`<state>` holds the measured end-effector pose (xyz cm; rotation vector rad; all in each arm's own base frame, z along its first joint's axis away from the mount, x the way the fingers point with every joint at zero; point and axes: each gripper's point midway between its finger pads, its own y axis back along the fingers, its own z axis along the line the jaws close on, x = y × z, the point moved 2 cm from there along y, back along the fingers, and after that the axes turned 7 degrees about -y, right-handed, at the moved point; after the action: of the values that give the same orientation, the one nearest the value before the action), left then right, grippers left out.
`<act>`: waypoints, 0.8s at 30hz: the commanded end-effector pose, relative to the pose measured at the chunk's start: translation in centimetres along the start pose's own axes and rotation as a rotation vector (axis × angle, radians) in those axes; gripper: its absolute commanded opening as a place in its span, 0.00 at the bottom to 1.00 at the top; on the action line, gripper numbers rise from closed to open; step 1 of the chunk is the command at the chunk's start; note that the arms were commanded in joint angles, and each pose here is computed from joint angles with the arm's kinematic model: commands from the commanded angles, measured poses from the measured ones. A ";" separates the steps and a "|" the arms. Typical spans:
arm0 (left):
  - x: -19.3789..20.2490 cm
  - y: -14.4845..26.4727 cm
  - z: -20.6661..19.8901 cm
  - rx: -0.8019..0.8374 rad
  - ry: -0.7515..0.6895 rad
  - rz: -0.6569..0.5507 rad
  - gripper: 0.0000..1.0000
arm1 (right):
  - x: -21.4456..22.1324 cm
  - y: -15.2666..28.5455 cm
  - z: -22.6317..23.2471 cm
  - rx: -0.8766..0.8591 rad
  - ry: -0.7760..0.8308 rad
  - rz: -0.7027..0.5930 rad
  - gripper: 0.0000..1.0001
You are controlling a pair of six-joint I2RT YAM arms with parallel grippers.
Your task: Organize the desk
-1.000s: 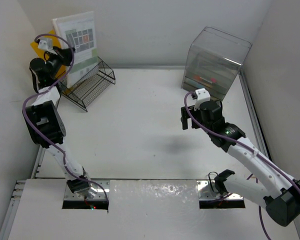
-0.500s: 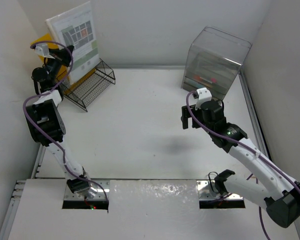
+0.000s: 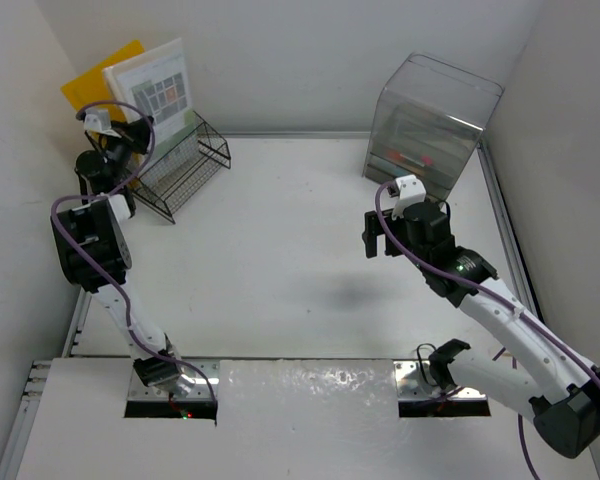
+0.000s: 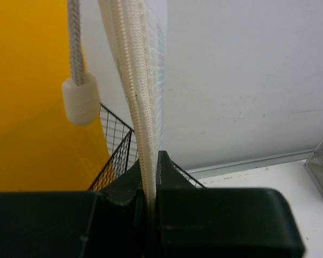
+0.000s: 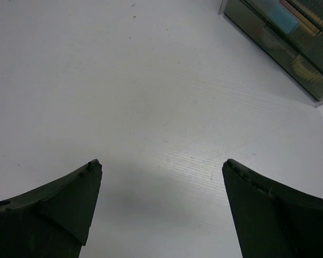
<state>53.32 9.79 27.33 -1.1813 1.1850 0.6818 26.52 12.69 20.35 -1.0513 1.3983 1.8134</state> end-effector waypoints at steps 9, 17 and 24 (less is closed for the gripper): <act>-1.9 2.2 0.6 -0.027 0.027 -0.166 0.06 | -1.8 0.8 0.7 -0.034 -0.030 -0.067 0.91; -1.0 2.9 0.1 0.008 0.088 -0.202 0.19 | -2.0 0.8 1.0 -0.049 -0.031 -0.069 0.91; -1.7 3.1 0.3 -0.036 0.055 -0.184 0.76 | -1.3 0.2 1.0 -0.048 -0.031 -0.046 0.92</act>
<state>52.13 11.90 21.67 -1.3814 1.3808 0.6420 26.36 12.95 20.93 -1.0595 1.3587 1.8245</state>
